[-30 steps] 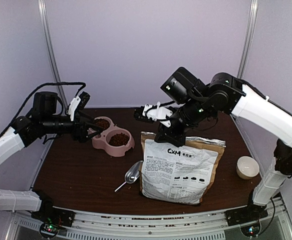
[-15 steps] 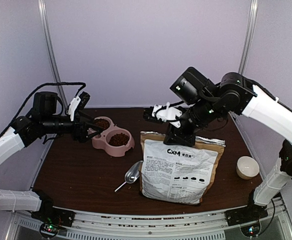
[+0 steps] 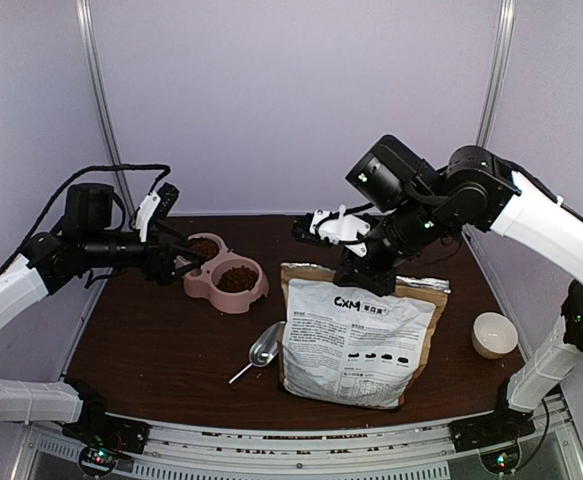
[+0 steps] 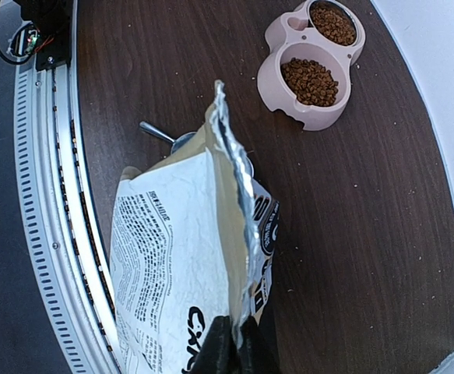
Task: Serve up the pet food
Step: Press the seal on the pet food bag.
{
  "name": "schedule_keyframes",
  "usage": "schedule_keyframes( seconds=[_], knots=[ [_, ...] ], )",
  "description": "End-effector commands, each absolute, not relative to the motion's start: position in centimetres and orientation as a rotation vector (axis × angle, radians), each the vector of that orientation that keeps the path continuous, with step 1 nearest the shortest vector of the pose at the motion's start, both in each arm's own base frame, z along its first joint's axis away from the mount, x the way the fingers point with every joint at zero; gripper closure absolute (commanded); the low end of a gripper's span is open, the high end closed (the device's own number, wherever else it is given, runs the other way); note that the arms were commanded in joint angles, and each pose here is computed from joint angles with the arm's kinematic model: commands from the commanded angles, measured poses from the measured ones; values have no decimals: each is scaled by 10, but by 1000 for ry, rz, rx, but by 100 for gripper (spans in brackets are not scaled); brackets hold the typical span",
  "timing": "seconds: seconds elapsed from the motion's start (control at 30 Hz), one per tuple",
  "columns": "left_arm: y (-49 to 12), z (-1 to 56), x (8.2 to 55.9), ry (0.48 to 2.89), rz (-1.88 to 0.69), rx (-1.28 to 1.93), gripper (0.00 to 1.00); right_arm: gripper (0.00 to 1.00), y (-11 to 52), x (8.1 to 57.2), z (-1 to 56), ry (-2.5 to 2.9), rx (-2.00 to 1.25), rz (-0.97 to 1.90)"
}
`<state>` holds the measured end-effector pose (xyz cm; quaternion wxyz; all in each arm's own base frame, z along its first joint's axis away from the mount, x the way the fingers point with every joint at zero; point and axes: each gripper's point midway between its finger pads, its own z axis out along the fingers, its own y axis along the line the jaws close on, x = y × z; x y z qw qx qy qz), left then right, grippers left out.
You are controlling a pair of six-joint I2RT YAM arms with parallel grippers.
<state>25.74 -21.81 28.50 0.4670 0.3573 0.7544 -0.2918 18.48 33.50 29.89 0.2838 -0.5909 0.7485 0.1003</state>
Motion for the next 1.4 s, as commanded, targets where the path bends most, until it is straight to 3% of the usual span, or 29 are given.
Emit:
schedule_keyframes(
  seconds=[0.0,0.1,0.27,0.37,0.47,0.7,0.73,0.83,0.93,1.07,1.17,1.37],
  knots=[
    [-216,301,258,1789,-696,881,16,88,312,186,298,2038,-1569,180],
    [-216,302,258,1786,-694,882,16,81,306,186,297,2046,-1562,165],
    [-216,302,257,1785,-695,882,15,80,299,181,292,2064,-1562,161],
    [-216,302,257,1785,-695,882,15,85,296,180,287,2080,-1571,158],
    [-216,302,257,1785,-693,881,15,100,296,180,287,2082,-1571,157],
    [-216,303,257,1783,-691,882,15,100,293,179,294,2065,-1555,163],
    [-215,303,257,1782,-690,881,15,100,291,179,295,2068,-1552,161],
    [-216,303,257,1781,-691,882,15,86,286,179,295,2075,-1543,147],
    [-216,304,256,1777,-696,884,15,84,279,177,295,2084,-1531,140],
    [-216,305,255,1770,-697,886,15,87,273,175,292,2103,-1522,136],
    [-216,305,254,1770,-699,888,16,100,271,175,291,2109,-1517,133],
    [-216,306,253,1767,-700,888,15,100,269,175,295,2108,-1509,133]
  ],
)
